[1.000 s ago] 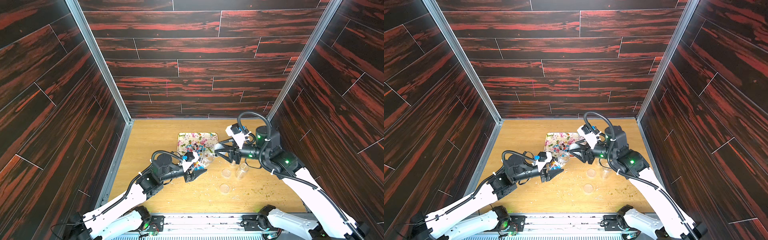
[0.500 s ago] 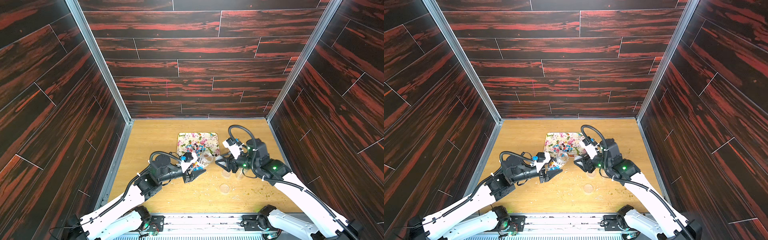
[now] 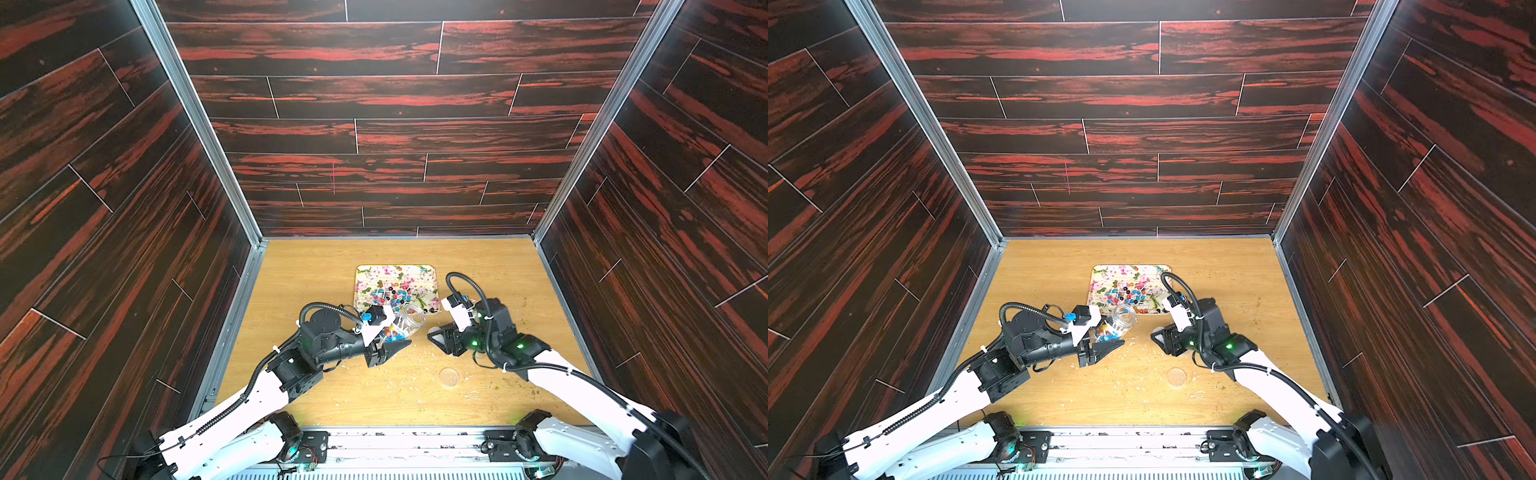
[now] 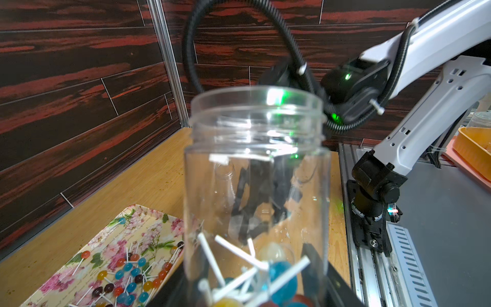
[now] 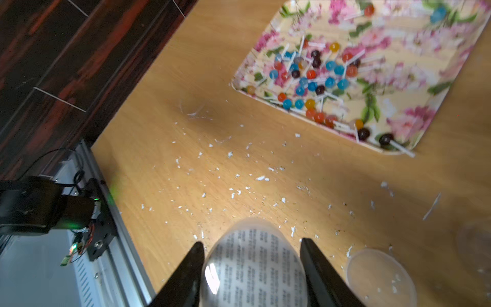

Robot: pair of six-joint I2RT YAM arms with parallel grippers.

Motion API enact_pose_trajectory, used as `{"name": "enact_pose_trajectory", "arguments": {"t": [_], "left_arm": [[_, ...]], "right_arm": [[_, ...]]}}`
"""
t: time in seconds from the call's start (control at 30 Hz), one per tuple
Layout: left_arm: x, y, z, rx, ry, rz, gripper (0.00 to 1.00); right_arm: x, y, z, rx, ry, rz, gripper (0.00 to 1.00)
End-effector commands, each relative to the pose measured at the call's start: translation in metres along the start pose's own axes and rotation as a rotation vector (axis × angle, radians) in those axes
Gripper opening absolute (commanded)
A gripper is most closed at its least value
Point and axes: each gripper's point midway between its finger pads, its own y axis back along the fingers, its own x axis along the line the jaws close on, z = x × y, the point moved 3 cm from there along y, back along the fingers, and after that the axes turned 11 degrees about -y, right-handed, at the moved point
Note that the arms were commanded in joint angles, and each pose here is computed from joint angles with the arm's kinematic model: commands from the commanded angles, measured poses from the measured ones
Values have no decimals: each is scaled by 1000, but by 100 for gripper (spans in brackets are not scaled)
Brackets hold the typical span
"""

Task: Pour the candies out of the jar
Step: Unscrew the lid from the jar, then place the lid at the center of the board.

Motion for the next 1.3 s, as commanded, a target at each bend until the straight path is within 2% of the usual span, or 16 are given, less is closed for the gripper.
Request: {"name": "enact_pose_trajectory", "arguments": {"t": [0.0,0.23,0.5,1.0,1.27], "left_arm": [[2,7,15,-38,-26,12,54],[2,7,16,-36,-29,15,54],[1,8,15,-32,-29,11,54],[1,8,13,-26,-29,12,54],[1,8,13,-26,-30,14,54]], "right_arm": [[-6,-16,3,-43,-28,-12,56],[-20,-48,-18,12,-25,-81,56],[-40,-69,-35,28,-26,-195,56],[-61,-81,-60,63,-37,-293,59],[-66,-83,-61,69,-36,-334,64]]}}
